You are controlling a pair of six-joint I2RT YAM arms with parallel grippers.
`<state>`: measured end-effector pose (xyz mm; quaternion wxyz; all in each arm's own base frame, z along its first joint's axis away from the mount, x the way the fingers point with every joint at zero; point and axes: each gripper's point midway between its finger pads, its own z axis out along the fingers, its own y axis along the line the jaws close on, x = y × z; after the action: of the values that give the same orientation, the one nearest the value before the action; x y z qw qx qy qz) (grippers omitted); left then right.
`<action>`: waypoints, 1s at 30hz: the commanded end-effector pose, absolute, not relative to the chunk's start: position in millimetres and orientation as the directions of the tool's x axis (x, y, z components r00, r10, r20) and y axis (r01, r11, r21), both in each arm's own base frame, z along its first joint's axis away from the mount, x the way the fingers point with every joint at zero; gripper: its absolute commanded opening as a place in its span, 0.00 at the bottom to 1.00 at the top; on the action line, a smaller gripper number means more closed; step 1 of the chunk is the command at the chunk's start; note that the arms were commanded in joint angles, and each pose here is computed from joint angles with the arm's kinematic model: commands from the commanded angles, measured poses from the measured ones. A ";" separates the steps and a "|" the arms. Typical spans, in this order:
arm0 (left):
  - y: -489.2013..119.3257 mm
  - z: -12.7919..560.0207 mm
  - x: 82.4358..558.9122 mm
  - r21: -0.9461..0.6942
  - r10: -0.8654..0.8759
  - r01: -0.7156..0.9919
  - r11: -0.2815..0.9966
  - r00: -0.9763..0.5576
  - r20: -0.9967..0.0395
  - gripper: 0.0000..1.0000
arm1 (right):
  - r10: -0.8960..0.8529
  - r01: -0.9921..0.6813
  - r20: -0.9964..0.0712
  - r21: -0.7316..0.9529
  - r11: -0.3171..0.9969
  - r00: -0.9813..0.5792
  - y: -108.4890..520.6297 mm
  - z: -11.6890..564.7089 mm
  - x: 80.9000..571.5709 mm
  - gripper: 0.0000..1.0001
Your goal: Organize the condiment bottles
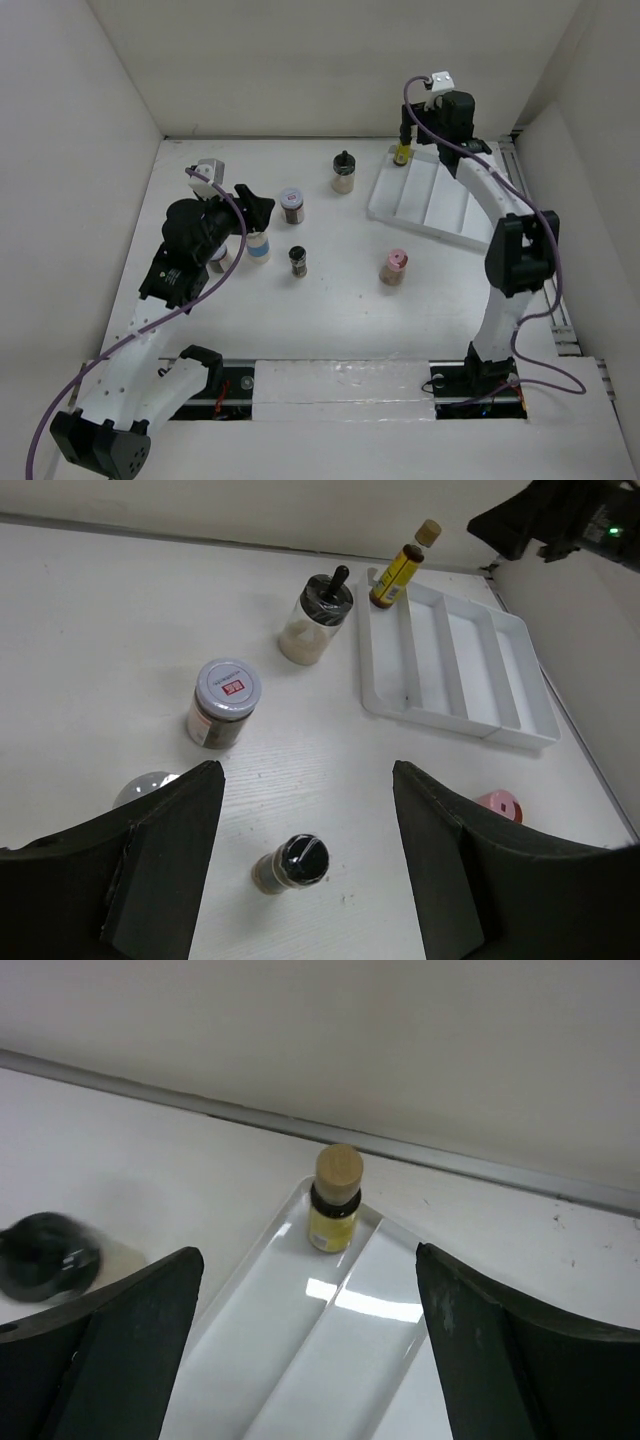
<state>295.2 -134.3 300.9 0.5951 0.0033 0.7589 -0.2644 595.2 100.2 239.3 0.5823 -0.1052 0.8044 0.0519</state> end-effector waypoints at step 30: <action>-143.8 321.6 289.0 -0.418 -0.336 0.392 0.820 -0.261 -0.905 0.74 | -0.317 -0.488 -0.700 0.051 0.872 -0.640 174.3 119.1 267.6 0.89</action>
<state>288.9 -141.0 305.0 0.5904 0.0126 0.7546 -0.2862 262.0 161.4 111.7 0.3417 -0.2174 0.9079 0.1085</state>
